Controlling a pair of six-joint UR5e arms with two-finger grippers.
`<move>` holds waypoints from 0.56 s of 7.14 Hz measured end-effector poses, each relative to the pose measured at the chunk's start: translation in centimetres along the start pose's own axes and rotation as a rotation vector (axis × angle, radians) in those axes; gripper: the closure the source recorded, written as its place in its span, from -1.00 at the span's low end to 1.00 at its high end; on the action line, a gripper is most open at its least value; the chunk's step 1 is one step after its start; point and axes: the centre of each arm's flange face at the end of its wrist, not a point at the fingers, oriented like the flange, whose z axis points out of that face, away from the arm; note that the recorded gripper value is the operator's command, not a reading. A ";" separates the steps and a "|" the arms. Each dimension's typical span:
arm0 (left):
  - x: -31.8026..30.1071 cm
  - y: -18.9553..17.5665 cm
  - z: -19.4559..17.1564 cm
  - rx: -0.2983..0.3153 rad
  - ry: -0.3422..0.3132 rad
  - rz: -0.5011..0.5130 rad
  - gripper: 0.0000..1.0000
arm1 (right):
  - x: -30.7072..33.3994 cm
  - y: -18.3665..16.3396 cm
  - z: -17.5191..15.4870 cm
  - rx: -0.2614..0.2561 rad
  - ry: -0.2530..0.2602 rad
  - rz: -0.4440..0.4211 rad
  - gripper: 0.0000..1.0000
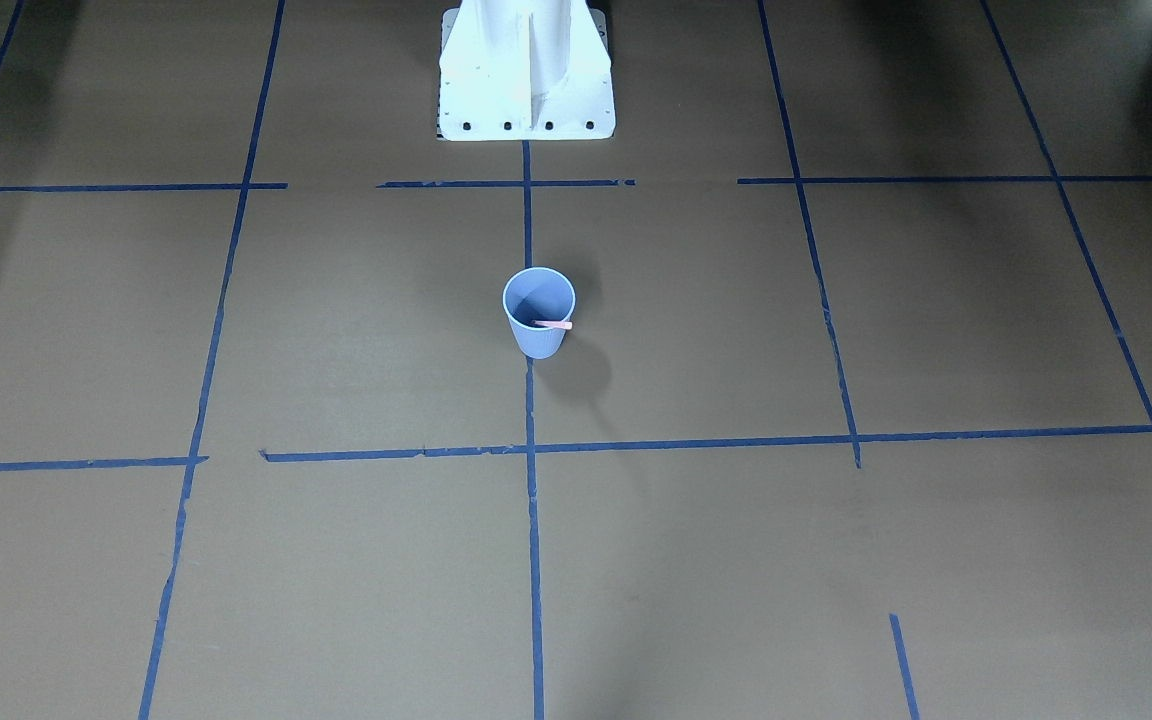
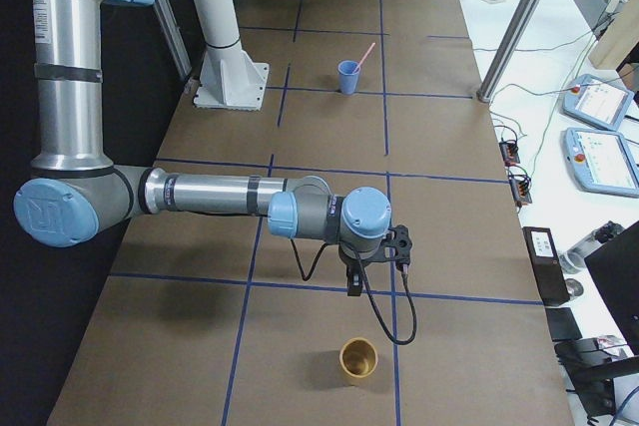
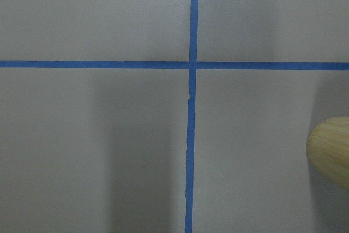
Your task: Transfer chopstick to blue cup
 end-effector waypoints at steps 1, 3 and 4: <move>-0.5 0.3 0.2 -0.006 0.001 -0.011 -1.00 | -0.1 -0.1 -0.1 0.003 0.003 0.022 -1.00; -3.3 1.7 -0.4 0.009 0.010 -0.074 -1.00 | -0.2 -0.3 -0.3 0.008 0.013 0.046 -1.00; -4.9 2.9 -0.7 0.022 0.033 -0.114 -1.00 | -0.2 -0.3 -0.4 0.009 0.014 0.047 -1.00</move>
